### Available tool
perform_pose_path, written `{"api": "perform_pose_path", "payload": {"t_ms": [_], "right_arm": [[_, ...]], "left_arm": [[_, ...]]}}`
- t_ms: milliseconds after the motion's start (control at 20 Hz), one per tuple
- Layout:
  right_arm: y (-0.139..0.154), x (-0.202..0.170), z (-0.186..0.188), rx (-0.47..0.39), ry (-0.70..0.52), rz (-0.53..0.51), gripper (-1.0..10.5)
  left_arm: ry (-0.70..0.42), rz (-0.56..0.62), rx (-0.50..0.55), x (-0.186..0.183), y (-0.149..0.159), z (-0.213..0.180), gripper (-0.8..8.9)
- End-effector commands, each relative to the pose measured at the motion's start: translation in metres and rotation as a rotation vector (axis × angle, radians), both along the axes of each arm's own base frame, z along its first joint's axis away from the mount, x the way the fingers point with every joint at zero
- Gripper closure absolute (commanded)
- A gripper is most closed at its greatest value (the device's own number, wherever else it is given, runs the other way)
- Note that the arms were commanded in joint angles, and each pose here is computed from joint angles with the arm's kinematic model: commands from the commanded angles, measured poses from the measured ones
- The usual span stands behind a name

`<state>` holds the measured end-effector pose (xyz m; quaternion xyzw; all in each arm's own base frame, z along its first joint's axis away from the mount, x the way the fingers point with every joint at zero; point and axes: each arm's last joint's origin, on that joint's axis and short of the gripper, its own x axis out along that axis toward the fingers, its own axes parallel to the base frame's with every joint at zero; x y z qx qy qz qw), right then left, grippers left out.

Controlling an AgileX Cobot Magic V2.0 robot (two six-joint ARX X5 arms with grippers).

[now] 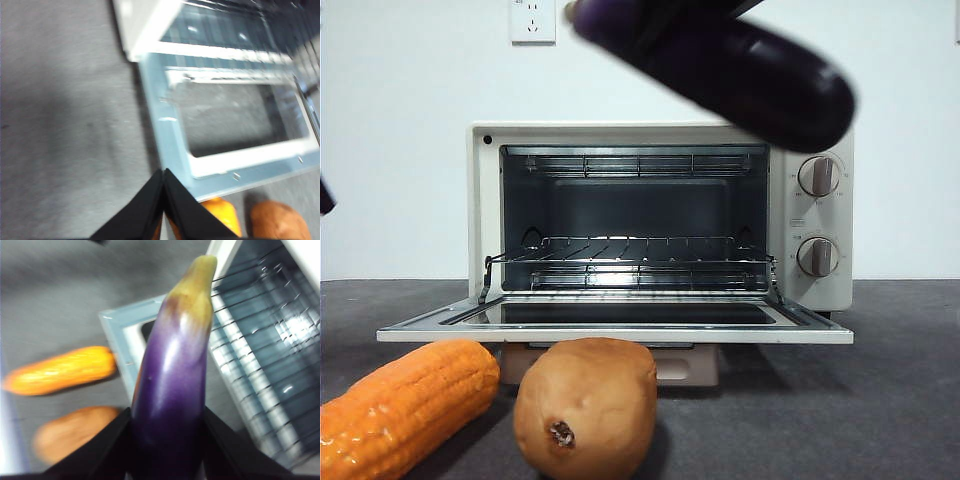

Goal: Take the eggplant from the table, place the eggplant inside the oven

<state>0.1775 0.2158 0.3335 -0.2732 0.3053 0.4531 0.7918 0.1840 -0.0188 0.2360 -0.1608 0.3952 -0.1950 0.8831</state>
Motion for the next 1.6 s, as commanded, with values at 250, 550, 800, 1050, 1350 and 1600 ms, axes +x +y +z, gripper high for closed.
{"api": "perform_pose_path", "payload": {"t_ms": [250, 550, 800, 1050, 1350, 1600], "right_arm": [[0.055, 0.046, -0.037, -0.318, -0.204, 0.002, 8.8], [0.087, 0.082, -0.087, -0.466, -0.379, -0.016, 8.8], [0.101, 0.098, -0.1, -0.508, -0.536, -0.046, 8.4], [0.101, 0.11, -0.112, -0.518, -0.549, -0.042, 7.5], [0.104, 0.111, -0.115, -0.496, -0.553, -0.121, 6.5], [0.108, 0.106, -0.115, -0.493, -0.557, -0.125, 6.5]], "left_arm": [[0.038, -0.003, -0.03, 0.014, 0.005, -0.011, 8.1], [0.054, -0.001, -0.032, 0.029, 0.005, -0.023, 8.1], [0.056, -0.002, -0.032, 0.031, 0.005, -0.024, 8.1], [0.035, -0.002, -0.032, 0.032, 0.005, -0.023, 8.1], [0.035, -0.002, -0.032, 0.032, 0.005, -0.023, 8.1], [0.034, -0.002, -0.032, 0.032, 0.005, -0.023, 8.1]]}}
